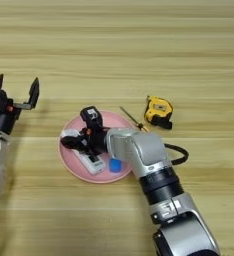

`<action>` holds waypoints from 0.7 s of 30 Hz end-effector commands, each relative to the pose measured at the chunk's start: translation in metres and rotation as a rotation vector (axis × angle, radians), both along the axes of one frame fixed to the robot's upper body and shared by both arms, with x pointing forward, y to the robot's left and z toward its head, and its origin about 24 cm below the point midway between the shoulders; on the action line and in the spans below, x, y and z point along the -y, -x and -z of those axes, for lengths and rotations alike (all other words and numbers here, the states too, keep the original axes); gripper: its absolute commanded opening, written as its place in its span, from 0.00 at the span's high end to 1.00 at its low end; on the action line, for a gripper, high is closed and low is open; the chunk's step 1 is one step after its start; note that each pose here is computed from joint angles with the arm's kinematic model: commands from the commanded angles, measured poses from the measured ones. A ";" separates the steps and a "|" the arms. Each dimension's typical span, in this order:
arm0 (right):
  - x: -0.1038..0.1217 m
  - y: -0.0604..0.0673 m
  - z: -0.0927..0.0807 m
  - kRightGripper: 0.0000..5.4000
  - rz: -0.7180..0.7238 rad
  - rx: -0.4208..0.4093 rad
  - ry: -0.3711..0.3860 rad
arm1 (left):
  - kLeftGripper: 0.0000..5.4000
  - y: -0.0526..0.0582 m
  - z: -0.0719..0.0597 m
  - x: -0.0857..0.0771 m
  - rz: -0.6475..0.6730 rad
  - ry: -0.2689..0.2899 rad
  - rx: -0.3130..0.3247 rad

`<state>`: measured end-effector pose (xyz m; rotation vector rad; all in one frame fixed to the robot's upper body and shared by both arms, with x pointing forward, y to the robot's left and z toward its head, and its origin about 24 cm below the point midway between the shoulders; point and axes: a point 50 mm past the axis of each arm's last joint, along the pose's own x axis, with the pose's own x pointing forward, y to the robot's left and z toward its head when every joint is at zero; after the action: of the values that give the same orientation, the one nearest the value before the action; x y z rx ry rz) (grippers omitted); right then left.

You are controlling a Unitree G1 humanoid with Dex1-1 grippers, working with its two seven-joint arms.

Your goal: Move the objects on the table

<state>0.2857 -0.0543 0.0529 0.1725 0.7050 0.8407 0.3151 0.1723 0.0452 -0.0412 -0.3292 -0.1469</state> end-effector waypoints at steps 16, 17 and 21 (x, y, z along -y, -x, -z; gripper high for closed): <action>0.011 -0.019 -0.034 0.46 0.068 0.110 -0.063 | 0.00 -0.002 -0.002 0.002 0.011 -0.006 0.003; 0.012 -0.021 -0.040 0.46 0.077 0.129 -0.077 | 0.00 -0.002 -0.002 0.002 0.011 -0.006 0.004; 0.017 -0.025 -0.054 0.46 0.103 0.172 -0.115 | 0.00 -0.003 -0.003 0.002 0.012 -0.007 0.005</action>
<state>0.3064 -0.0699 0.0936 0.2286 0.5298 0.7931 0.3155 0.1722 0.0452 -0.0407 -0.3283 -0.1501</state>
